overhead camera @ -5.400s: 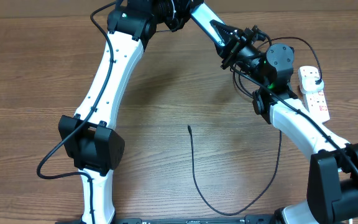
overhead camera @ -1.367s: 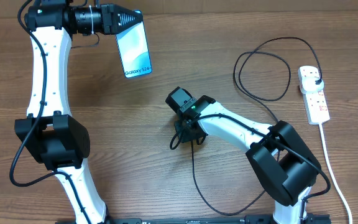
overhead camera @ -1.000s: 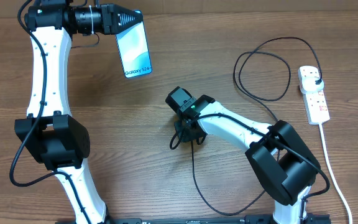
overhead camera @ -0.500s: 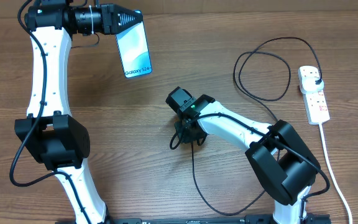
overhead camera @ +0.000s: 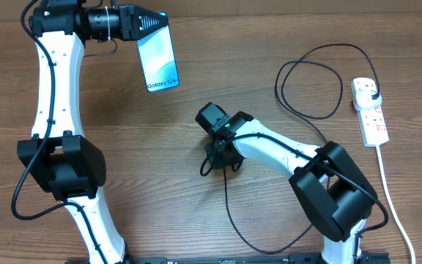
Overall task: Plug charger to phone and switch on socket
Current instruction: 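Close the right gripper on the USB-C plug, then lift the plug with the right gripper and turn it upward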
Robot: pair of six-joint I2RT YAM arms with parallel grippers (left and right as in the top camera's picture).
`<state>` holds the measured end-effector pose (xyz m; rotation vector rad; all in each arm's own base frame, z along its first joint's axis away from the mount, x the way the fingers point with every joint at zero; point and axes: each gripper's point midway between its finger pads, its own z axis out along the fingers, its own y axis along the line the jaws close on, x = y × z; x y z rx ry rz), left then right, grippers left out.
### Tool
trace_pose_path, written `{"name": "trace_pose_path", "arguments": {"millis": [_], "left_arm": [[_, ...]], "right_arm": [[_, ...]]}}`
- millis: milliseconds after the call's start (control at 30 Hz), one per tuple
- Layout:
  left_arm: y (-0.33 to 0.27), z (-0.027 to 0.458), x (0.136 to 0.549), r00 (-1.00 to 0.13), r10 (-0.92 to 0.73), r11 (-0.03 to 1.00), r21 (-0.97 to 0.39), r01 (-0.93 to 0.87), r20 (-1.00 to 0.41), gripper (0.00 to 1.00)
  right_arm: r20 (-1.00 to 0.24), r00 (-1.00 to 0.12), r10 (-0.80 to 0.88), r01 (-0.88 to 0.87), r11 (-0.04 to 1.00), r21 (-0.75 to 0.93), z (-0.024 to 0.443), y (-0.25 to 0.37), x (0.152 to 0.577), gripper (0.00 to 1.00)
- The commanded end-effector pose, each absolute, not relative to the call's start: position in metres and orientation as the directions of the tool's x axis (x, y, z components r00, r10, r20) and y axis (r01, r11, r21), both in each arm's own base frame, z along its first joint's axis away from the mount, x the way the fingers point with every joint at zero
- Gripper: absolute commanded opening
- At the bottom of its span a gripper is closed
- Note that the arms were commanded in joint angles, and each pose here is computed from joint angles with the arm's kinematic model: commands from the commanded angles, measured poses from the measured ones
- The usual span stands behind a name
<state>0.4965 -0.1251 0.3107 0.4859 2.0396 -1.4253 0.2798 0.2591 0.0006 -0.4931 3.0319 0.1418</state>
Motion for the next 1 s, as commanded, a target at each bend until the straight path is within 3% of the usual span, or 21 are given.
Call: {"name": "trace_pose_path", "arguments": {"millis": [0,67,267,367,533,667,867,967], "left_arm": [[-0.126,0.316,0.495,-0.74,-0.037,0.334,-0.706,0.624,-0.672,0.04],[-0.125,0.316,0.495,-0.74,-0.038,0.335,-0.706,0.624,-0.672,0.04],[-0.125,0.316,0.495,-0.74,-0.038,0.335,-0.706,0.623,-0.671,0.05],[-0.125,0.317,0.495,-0.739,-0.04,0.33,-0.707,0.625,-0.673,0.06],[-0.116,0.342,0.49,-0.716,-0.079,0.205,-0.714,0.669,-0.694,0.05],[-0.104,0.353,0.493,-0.733,-0.111,0.178,-0.739,0.649,-0.671,0.04],[-0.098,0.354,0.495,-0.742,-0.124,0.181,-0.75,0.636,-0.659,0.04],[-0.098,0.355,0.495,-0.744,-0.125,0.181,-0.753,0.633,-0.656,0.04]], "right_arm": [[-0.037,-0.945,-0.326,-0.328,0.938,0.109,-0.009,0.263,0.273,0.09],[-0.031,-0.944,-0.329,-0.33,0.936,0.121,-0.008,0.265,0.271,0.04],[-0.025,-0.94,-0.341,-0.341,0.926,0.162,-0.005,0.272,0.269,0.04],[0.0,-0.935,-0.355,-0.342,0.901,0.266,0.002,0.289,0.26,0.04],[0.041,-0.924,-0.381,-0.311,0.81,0.497,0.02,0.323,0.243,0.04],[0.021,-0.902,-0.432,-0.285,0.631,0.721,0.051,0.356,0.235,0.04],[-0.163,-0.847,-0.506,-0.264,0.133,0.955,0.136,0.385,0.241,0.04],[-0.139,-0.875,-0.463,-0.206,0.097,0.974,0.153,0.385,0.261,0.04]]}}
